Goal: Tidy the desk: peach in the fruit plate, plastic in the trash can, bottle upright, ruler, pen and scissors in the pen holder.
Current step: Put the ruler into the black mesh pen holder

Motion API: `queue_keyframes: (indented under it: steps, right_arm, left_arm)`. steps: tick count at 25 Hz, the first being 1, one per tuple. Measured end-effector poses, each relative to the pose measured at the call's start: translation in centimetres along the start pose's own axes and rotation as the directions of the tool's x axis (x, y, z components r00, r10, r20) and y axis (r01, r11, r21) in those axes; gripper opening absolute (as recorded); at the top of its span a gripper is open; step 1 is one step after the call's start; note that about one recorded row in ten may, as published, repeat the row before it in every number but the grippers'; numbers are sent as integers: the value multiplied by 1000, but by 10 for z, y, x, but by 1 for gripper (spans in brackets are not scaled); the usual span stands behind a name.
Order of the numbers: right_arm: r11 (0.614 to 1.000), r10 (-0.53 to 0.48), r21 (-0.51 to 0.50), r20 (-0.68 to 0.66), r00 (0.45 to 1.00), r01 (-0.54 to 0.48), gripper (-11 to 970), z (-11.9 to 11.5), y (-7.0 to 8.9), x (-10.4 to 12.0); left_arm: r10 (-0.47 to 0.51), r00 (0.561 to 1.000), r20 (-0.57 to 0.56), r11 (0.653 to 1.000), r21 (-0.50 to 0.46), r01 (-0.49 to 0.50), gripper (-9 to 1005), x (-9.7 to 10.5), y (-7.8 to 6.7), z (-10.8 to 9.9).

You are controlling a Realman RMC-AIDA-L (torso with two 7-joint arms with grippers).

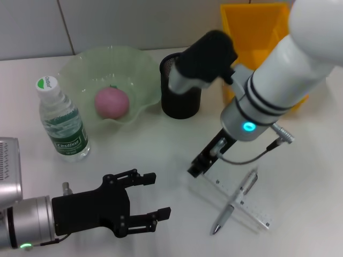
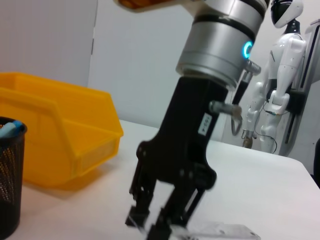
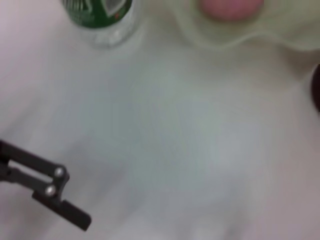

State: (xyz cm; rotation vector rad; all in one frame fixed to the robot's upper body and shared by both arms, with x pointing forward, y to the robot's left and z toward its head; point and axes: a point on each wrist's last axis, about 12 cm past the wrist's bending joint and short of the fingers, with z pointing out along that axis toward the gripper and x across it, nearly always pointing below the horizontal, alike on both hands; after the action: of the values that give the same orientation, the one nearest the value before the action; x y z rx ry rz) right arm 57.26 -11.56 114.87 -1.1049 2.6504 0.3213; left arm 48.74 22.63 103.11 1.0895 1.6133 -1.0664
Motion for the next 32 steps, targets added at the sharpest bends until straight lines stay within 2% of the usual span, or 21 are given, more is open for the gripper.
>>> queue_keyframes:
  steps: [5,7,9,12,14,16,17,18,19,21,22,23,26,27,28,32]
  right_arm:
    - [999,38,-23,85,996,-36,380,-23,-17,-1]
    - [996,69,-60,176,982,-59,380,-40,-29,-2]
    - [996,70,-75,199,977,-56,380,-43,-31,-1]
    - [989,68,-147,339,938,-19,380,-61,-41,3]
    - [987,67,-164,379,923,-5,380,-66,-44,5]
    - [982,64,-186,455,888,24,380,-74,-50,10]
    - [979,55,-195,529,847,58,380,-81,-56,14]
    - [979,55,-195,529,847,58,380,-81,-56,14]
    - [977,48,-197,567,822,79,380,-84,-58,17]
    - [974,38,-196,638,769,114,380,-89,-63,21]
    - [973,25,-183,697,717,144,380,-92,-69,25]
    - [973,25,-183,697,717,144,380,-92,-69,25]
    - [970,22,-168,780,626,175,380,-94,-79,30]
    - [969,34,-167,820,572,181,380,-94,-86,30]
    - [969,34,-167,820,572,181,380,-94,-86,30]
    - [977,51,-142,880,472,158,379,-88,-103,29]
  left_arm:
    - [0,1000,4,1000,3,0,803,-1,0,-1]
    - [2,1000,5,1000,6,-2,804,-1,0,0]
    - [2,1000,6,1000,7,-2,804,-2,0,1]
    - [4,1000,8,1000,11,-4,804,-2,0,3]
    - [3,1000,9,1000,12,-3,804,-3,0,3]
    - [2,1000,12,1000,15,-2,804,-3,-1,4]
    - [1,1000,13,1000,15,-2,804,-3,-1,4]
    - [1,1000,13,1000,15,-1,804,-3,-1,4]
    - [0,1000,14,1000,16,-1,804,-3,-1,4]
    - [0,1000,14,1000,16,0,804,-3,-1,5]
    - [0,1000,15,1000,17,0,804,-3,-1,5]
    - [0,1000,17,1000,17,-1,804,-3,-1,6]
    - [1,1000,20,1000,18,-2,804,-4,-1,7]
    - [1,1000,20,1000,18,-2,804,-4,-1,7]
    - [3,1000,22,1000,19,-3,804,-5,-1,8]
    - [4,1000,29,1000,16,-4,804,-6,-1,13]
